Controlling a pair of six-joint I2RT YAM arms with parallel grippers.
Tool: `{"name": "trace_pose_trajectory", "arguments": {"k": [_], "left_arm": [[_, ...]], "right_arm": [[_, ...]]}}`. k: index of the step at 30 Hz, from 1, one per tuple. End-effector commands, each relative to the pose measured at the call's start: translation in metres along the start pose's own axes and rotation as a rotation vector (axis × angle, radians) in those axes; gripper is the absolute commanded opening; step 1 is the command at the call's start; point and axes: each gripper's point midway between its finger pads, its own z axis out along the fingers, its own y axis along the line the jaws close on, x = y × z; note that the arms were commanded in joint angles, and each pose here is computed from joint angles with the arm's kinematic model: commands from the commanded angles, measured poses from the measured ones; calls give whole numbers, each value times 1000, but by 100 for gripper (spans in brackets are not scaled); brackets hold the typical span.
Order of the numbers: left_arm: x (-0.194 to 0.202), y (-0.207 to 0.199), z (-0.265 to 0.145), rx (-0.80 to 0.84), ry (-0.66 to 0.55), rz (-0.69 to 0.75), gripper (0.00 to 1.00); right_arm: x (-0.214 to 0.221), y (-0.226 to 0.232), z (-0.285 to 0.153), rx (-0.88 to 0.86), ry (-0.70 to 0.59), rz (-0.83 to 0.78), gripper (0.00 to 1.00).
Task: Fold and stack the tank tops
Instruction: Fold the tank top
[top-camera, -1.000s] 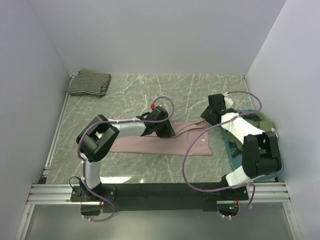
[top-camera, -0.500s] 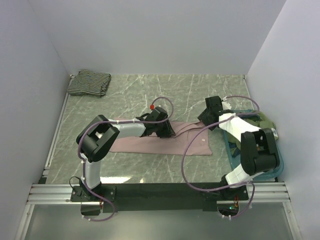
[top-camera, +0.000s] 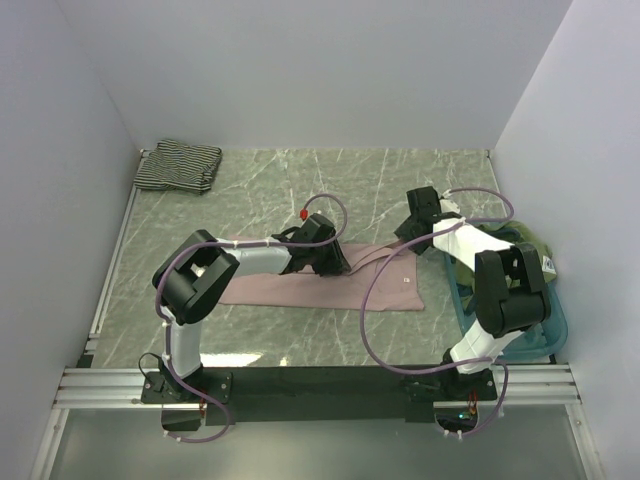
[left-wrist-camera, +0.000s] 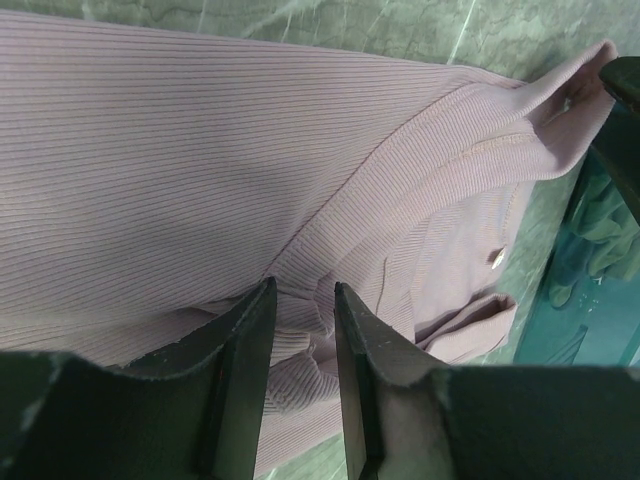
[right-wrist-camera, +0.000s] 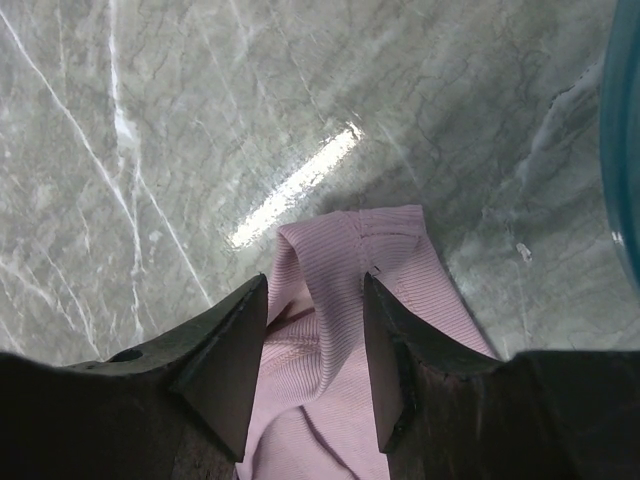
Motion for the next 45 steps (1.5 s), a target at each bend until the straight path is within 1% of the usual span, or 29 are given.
{"name": "trace_pose_trajectory", "arguments": {"k": [1,9,18,20,21,22,24,25,27,28,32,41,44,45], "left_arm": [[4,18,0,-57,-7,2,37],[4,22,-3,-62,-10,-6,37],[7,38,-2,-81,4,-41,37],[5,40,-2,-84,3,-44,37],[5,41,-1,-84,5,-47,37],[4,42,-1,-86,6,-50,37],[5,44,0,-88,10,-56,36],[4,45,0,-91,11,-61,36],[3,46,1,-91,13,-62,36],[3,47,1,-93,13,-66,36],[-7,50,2,-98,-2,-80,36],[-49,64,1,-110,-62,-119,36],[-53,64,0,-114,-66,-120,36],[-54,65,-1,-114,-72,-121,36]], "right_arm": [[-9,7,-5,-15,-33,9,50],[-8,-5,-9,30,-33,-19,52],[-14,-1,-6,58,-39,-15,52],[-17,0,-5,59,-47,-11,48],[-17,0,-4,58,-48,-12,45],[-17,2,-4,54,-49,-14,34],[-17,4,-1,53,-47,-19,22],[-18,5,-1,50,-48,-18,14],[-18,5,2,58,-46,-21,8],[-21,6,1,58,-54,-20,1],[-28,15,0,34,-75,-28,0],[-49,68,-4,-186,-153,-55,0],[-46,66,-3,-208,-171,-67,0],[-39,57,1,-195,-161,-68,0]]}}
